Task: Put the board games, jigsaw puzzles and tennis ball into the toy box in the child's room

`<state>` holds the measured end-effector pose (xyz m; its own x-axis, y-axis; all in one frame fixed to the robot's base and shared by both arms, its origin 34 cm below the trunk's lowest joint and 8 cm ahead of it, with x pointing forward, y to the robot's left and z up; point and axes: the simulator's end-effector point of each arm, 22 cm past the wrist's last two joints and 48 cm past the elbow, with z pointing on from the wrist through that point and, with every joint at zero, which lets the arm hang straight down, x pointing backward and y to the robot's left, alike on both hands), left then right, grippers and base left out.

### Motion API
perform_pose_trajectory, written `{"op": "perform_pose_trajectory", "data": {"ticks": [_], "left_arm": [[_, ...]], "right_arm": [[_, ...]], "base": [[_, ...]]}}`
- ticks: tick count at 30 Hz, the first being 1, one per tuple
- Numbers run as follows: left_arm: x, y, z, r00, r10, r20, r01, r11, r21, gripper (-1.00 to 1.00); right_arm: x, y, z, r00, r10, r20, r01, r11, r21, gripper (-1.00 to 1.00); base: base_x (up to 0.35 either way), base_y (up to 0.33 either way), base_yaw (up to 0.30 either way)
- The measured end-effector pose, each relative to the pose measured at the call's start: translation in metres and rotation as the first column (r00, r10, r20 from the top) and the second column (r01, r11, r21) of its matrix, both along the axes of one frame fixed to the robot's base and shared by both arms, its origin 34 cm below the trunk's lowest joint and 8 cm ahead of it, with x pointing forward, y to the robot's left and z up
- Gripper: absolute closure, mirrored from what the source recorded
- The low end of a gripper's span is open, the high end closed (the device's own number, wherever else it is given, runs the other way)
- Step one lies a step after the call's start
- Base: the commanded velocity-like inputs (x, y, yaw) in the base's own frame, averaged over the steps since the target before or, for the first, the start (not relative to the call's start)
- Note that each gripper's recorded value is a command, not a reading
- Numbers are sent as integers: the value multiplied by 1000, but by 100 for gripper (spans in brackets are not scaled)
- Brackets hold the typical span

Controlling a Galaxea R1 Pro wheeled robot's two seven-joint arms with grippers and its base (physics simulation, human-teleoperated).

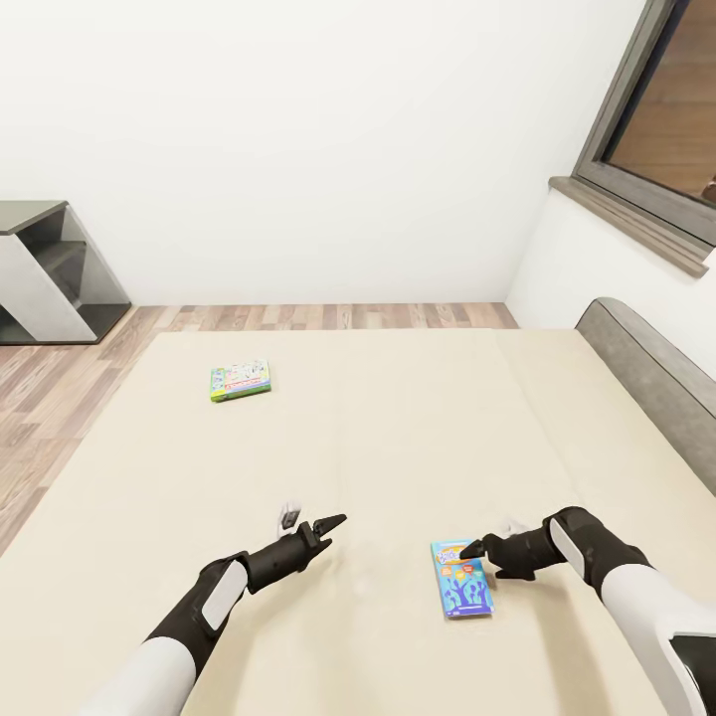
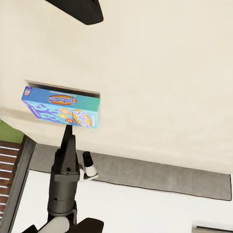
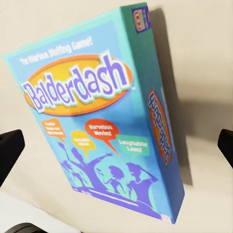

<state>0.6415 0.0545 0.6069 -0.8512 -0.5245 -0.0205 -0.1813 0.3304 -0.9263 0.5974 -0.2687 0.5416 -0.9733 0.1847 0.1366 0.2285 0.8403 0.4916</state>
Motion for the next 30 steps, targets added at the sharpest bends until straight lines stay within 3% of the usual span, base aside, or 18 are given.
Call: {"op": "perform_pose_trajectory", "data": {"ticks": [13,30], "left_arm": [[0,0,0,1000,0,0,0,1000,0,-100],[0,0,0,1000,0,1,0,1000,0,-100]], "right_arm": [[0,1,0,1000,0,0,0,1000,2,-100],[0,1,0,1000,1,0,-1,1000,1,-100]], "base": [[0,37,0],[0,242,0]]}}
